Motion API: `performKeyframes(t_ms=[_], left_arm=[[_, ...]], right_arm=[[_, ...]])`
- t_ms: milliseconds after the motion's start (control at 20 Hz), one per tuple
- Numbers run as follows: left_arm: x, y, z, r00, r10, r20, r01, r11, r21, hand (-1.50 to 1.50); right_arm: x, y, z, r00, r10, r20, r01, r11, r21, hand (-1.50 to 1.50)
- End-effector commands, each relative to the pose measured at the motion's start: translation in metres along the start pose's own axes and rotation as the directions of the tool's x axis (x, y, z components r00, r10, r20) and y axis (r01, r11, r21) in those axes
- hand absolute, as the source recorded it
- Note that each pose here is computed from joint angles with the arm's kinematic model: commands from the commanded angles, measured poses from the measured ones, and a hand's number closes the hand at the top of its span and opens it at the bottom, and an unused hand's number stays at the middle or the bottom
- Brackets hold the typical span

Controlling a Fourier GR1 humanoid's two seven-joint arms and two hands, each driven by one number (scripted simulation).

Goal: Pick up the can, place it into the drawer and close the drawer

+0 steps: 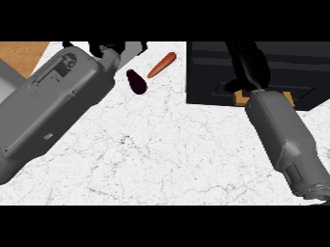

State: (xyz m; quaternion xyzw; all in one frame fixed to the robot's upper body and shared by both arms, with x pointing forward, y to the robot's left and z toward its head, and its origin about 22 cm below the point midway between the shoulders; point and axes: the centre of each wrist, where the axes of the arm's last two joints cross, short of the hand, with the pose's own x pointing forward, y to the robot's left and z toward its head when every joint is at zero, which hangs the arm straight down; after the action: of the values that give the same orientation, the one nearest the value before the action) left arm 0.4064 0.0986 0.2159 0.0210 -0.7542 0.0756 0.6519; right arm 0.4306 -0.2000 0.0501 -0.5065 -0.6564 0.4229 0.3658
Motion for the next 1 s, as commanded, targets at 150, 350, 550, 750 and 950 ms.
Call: performKeyframes(t_ms=[150, 350, 550, 750, 950], left_arm=[[0.004, 0.010, 0.000, 1.000, -0.020, 0.015, 0.020, 1.000, 0.019, -1.50], [0.002, 0.022, 0.003, 1.000, -0.016, 0.002, 0.016, 1.000, 0.000, -1.50], [0.012, 0.014, 0.011, 1.000, 0.001, 0.026, -0.001, 1.000, -0.006, -1.50], [0.019, 0.019, 0.017, 0.999, -0.003, 0.033, 0.004, 0.999, -0.039, -1.50], [0.026, 0.017, 0.014, 0.999, -0.001, 0.035, 0.003, 0.998, -0.057, -1.50]], right_arm=[[-0.002, -0.005, -0.019, 0.999, 0.010, -0.033, -0.011, 0.999, -0.039, -1.50], [-0.012, -0.020, -0.033, 0.999, 0.019, -0.046, -0.022, 0.998, -0.062, -1.50], [0.005, -0.023, -0.043, 0.998, 0.027, -0.061, -0.032, 0.997, -0.075, -1.50], [-0.018, -0.041, -0.051, 0.995, 0.043, -0.085, -0.050, 0.995, -0.081, -1.50], [-0.013, -0.055, -0.064, 0.996, 0.032, -0.089, -0.039, 0.996, -0.078, -1.50]])
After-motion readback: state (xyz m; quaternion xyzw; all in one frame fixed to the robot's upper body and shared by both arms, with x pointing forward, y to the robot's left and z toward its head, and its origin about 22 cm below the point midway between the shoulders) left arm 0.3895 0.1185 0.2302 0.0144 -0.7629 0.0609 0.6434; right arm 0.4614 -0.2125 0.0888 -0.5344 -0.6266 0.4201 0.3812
